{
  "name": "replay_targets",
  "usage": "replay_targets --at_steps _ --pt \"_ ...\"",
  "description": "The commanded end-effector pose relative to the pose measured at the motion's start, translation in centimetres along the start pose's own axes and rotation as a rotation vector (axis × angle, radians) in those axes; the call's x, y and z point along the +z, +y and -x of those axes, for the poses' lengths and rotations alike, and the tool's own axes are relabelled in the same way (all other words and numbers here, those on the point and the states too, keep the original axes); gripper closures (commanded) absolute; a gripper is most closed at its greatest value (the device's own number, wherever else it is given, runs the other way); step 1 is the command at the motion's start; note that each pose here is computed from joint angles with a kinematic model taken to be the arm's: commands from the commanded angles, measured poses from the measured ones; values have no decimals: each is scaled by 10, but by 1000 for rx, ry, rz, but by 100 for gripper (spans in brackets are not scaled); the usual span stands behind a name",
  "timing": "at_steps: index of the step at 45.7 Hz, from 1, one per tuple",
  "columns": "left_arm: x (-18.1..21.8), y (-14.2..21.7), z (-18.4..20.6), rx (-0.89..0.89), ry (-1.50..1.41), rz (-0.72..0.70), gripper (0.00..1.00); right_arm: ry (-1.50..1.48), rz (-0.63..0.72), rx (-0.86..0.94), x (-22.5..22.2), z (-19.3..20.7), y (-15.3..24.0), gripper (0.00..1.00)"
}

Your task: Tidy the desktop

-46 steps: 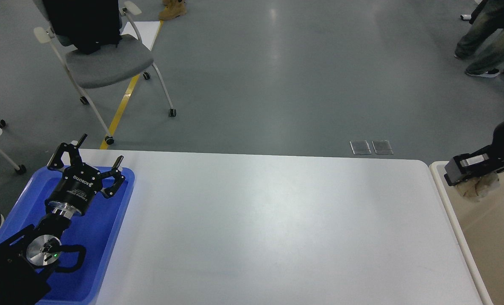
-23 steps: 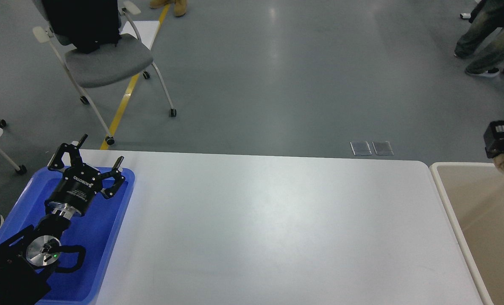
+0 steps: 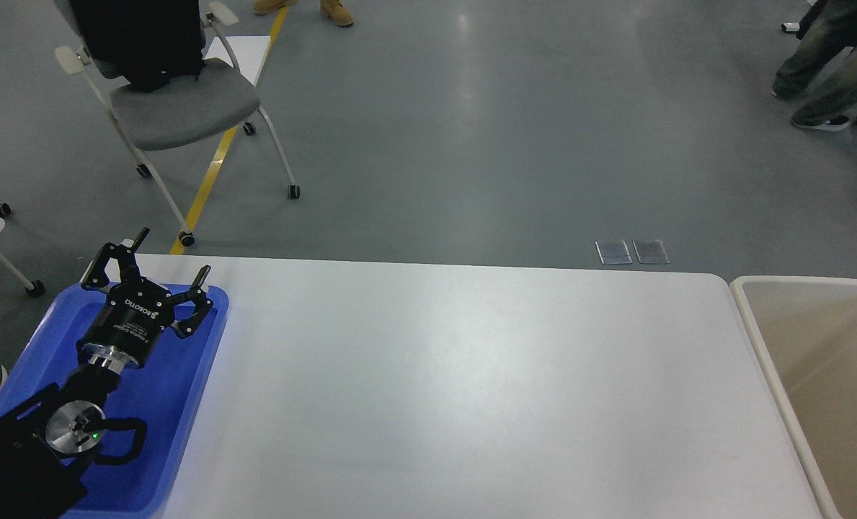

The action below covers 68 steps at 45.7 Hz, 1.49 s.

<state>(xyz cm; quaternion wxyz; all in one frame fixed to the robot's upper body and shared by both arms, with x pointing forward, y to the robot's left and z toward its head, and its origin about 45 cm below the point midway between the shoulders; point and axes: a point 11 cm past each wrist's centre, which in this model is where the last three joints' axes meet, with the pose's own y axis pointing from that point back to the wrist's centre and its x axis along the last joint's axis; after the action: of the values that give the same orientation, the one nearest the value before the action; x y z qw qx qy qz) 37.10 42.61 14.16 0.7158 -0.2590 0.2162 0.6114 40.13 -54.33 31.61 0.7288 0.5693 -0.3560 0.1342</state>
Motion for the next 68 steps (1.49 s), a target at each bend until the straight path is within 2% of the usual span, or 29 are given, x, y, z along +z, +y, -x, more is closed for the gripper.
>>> replay_targets --at_steps 1,11,21,44,56,57,60,63,66,67,68 --pt "0 0 0 0 0 -1 1 -120 92 115 56 54 -58 100" --pt "0 0 0 0 0 1 1 -223 66 183 49 98 -87 100" --pt "0 0 0 0 0 -1 1 -406 86 243 58 135 -97 100" --pt "0 0 0 0 1 2 1 -462 141 263 64 188 -109 100" --pt "1 0 0 0 -1 0 1 -455 140 271 56 198 -114 100" --pt "0 0 0 0 1 2 1 -459 140 277 56 197 -113 98" --pt "0 0 0 0 0 -1 1 -482 140 301 56 193 -113 77" --pt "1 0 0 0 -1 1 1 -511 140 326 58 186 -111 47" --pt "0 0 0 0 1 2 1 -542 140 352 61 178 -109 10" --pt "0 0 0 0 0 -1 1 -556 135 360 60 174 -108 3" --pt "0 0 0 0 1 2 1 -571 131 368 60 170 -107 1"
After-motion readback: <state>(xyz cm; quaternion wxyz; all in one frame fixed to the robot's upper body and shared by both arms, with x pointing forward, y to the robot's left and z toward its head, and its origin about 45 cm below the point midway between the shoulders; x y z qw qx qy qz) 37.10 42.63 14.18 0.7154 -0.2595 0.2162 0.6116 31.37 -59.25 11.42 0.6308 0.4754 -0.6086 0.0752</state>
